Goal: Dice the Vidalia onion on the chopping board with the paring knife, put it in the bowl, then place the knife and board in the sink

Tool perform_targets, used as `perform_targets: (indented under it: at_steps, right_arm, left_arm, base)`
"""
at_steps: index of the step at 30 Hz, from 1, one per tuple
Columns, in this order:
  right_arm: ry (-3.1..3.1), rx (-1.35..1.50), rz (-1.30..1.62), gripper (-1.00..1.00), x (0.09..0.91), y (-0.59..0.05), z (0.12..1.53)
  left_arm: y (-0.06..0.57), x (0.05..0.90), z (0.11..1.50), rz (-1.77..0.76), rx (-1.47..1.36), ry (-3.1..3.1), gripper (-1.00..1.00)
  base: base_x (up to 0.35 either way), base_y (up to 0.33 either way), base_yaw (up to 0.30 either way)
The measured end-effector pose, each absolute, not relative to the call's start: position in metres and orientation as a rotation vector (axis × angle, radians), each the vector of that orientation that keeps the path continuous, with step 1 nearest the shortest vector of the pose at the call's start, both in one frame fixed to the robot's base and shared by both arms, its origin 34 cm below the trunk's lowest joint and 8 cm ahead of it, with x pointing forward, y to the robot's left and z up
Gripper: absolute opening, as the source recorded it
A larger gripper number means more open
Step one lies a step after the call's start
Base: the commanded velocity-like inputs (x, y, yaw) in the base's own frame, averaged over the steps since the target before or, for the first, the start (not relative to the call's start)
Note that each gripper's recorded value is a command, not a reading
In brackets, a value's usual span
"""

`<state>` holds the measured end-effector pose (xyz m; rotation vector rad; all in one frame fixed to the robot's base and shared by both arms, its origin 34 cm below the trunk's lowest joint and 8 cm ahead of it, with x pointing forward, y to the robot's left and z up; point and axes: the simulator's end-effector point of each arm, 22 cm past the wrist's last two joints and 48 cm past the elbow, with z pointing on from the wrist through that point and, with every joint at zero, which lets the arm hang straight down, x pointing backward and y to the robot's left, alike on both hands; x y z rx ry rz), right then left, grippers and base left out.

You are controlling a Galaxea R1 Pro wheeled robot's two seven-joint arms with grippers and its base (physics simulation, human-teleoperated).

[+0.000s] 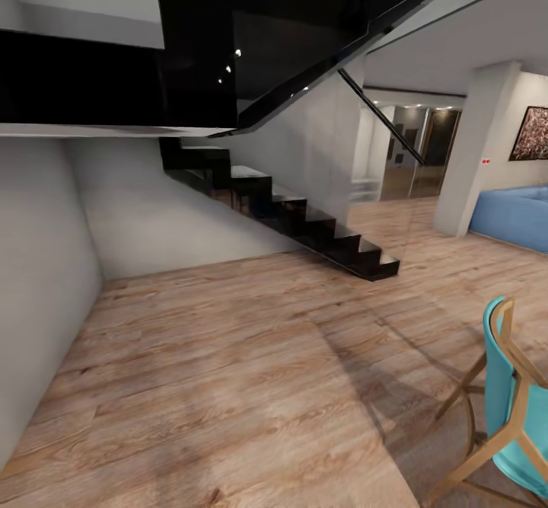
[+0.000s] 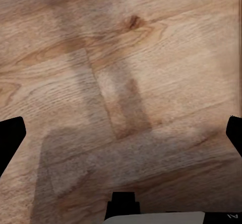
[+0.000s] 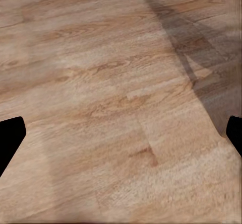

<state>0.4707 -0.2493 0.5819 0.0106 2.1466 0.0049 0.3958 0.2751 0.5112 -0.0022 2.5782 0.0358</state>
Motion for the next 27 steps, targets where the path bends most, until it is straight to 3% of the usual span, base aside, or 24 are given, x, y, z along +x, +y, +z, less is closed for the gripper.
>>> perform_targets:
  at_steps: [16, 27]
  right_arm:
    - [2.128, 0.01, 0.004, 1.0, 0.475, -0.2496, 0.5882]
    - [2.117, 0.01, 0.004, 1.0, 0.478, -0.2499, 0.5919]
  left_arm:
    - [0.2748, 0.401, 0.5158, 0.034, -0.002, 2.56, 1.0]
    - [0.2748, 0.4025, 0.5171, 0.034, -0.002, 2.554, 1.0]
  base:
    - [-0.015, 0.002, -0.197]
    - [-0.286, 0.0, -0.197]
